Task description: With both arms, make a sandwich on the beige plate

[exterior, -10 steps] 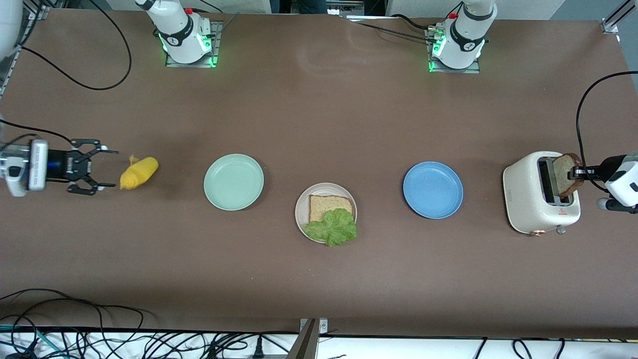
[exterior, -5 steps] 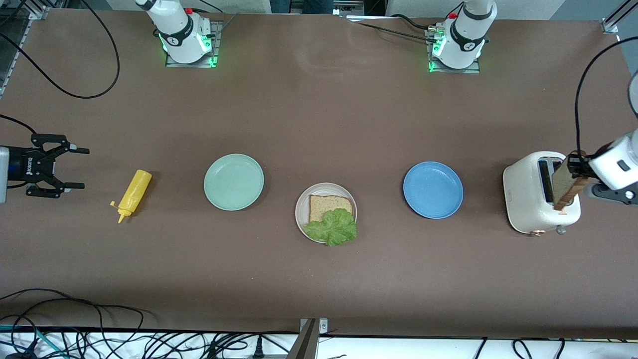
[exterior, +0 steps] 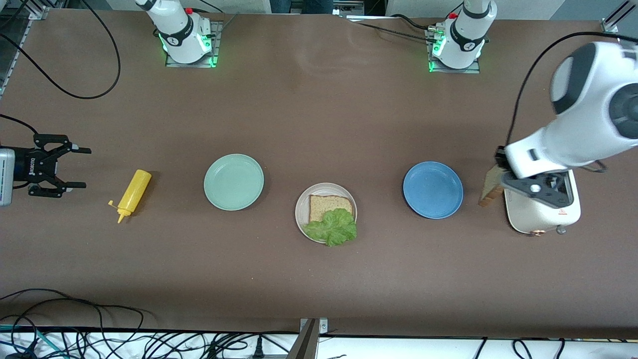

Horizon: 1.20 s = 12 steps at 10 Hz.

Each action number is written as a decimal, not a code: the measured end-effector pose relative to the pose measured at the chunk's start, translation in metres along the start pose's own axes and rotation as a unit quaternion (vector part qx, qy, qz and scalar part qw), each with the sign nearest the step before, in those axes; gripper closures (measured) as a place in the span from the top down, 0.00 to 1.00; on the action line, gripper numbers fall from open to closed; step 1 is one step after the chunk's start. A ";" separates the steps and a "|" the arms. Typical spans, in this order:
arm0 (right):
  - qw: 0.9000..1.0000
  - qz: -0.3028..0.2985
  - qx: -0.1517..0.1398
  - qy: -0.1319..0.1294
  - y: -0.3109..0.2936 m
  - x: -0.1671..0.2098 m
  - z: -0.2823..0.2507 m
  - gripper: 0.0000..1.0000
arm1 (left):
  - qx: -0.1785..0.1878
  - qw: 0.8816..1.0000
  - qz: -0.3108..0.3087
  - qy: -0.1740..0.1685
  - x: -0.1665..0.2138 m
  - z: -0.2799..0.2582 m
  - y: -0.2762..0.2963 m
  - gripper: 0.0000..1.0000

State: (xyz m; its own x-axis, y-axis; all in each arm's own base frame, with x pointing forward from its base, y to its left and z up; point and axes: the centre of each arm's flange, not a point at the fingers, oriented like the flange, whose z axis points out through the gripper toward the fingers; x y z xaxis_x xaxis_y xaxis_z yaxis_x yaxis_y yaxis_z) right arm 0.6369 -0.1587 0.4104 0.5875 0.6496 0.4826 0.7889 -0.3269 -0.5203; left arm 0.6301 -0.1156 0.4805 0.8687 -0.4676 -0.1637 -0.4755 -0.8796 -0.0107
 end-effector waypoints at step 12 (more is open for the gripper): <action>0.954 0.292 -0.074 0.002 0.086 -0.146 0.048 1.00 | -0.450 0.873 -0.160 0.100 0.164 0.131 0.101 0.10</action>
State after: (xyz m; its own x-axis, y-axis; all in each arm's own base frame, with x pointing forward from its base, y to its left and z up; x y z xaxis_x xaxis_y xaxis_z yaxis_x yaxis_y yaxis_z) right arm 0.6098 -0.2486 0.2609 0.9348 0.3243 0.1449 0.3441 -0.7257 -0.5957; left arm 0.7060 -0.2696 0.3231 0.9867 -0.1119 -0.1175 0.0192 -0.6386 0.7693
